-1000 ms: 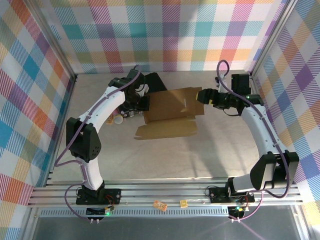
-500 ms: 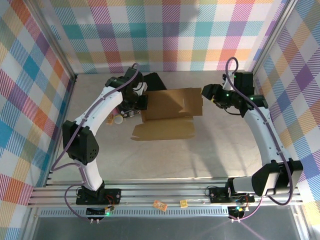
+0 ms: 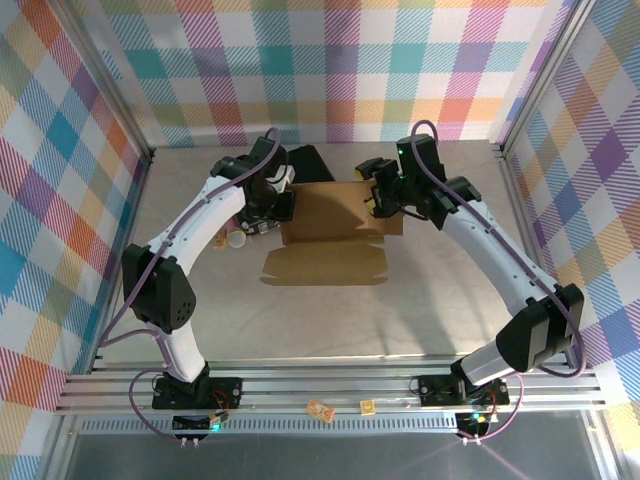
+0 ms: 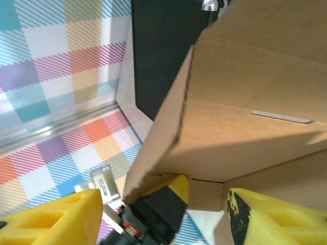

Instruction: Fold the paper box

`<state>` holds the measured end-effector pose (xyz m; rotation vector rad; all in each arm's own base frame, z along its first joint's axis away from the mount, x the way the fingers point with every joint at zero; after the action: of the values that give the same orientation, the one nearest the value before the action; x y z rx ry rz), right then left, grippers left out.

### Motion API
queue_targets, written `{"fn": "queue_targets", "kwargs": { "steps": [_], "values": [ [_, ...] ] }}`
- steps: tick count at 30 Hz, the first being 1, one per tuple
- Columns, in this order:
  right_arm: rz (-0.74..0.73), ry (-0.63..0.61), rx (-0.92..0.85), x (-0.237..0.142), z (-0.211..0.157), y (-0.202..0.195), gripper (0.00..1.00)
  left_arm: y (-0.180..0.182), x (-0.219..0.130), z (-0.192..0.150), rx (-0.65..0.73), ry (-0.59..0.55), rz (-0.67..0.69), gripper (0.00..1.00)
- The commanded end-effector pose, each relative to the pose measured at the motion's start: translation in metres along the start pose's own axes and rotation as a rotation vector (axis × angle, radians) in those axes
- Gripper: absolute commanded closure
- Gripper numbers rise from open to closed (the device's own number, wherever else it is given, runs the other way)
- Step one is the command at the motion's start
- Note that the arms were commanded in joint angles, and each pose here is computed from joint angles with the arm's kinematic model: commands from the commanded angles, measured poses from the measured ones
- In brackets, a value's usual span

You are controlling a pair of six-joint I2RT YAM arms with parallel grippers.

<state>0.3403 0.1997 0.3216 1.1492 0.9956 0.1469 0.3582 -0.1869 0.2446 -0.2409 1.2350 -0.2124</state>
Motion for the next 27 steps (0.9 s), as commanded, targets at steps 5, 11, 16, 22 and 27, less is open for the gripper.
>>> {"fn": "queue_targets", "kwargs": {
  "steps": [5, 11, 16, 22, 27],
  "values": [
    [0.027, -0.003, 0.147, 0.028, 0.002, 0.017, 0.41, -0.009, -0.015, -0.005, 0.041, -0.036, -0.018, 1.00],
    [-0.059, -0.037, 0.212, 0.031, 0.000, 0.006, 0.80, -0.009, -0.014, -0.006, 0.044, -0.053, -0.008, 1.00],
    [-0.150, -0.064, 0.238, 0.017, -0.004, -0.001, 1.00, 0.003, -0.016, -0.005, 0.013, -0.122, 0.137, 1.00],
    [-0.209, -0.077, 0.271, 0.011, -0.009, -0.010, 1.00, 0.008, -0.019, -0.008, 0.000, -0.222, 0.329, 1.00],
    [-0.228, -0.083, 0.275, 0.009, -0.008, -0.011, 1.00, 0.006, -0.020, -0.013, 0.036, -0.284, 0.442, 1.00]
  ]
}}
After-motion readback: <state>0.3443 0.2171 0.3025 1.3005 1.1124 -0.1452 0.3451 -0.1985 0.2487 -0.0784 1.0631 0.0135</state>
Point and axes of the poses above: each hand's point on the last joint's axis, 136 mm out from that joint toward the fingers, its own x axis out along the fingers, its own y axis along the line the jaws close on, z = x × y, the point moved 6 cm from there along -x, back along the fingers, and after that the axes turned 12 degrees about -x, right-handed, at the moved point
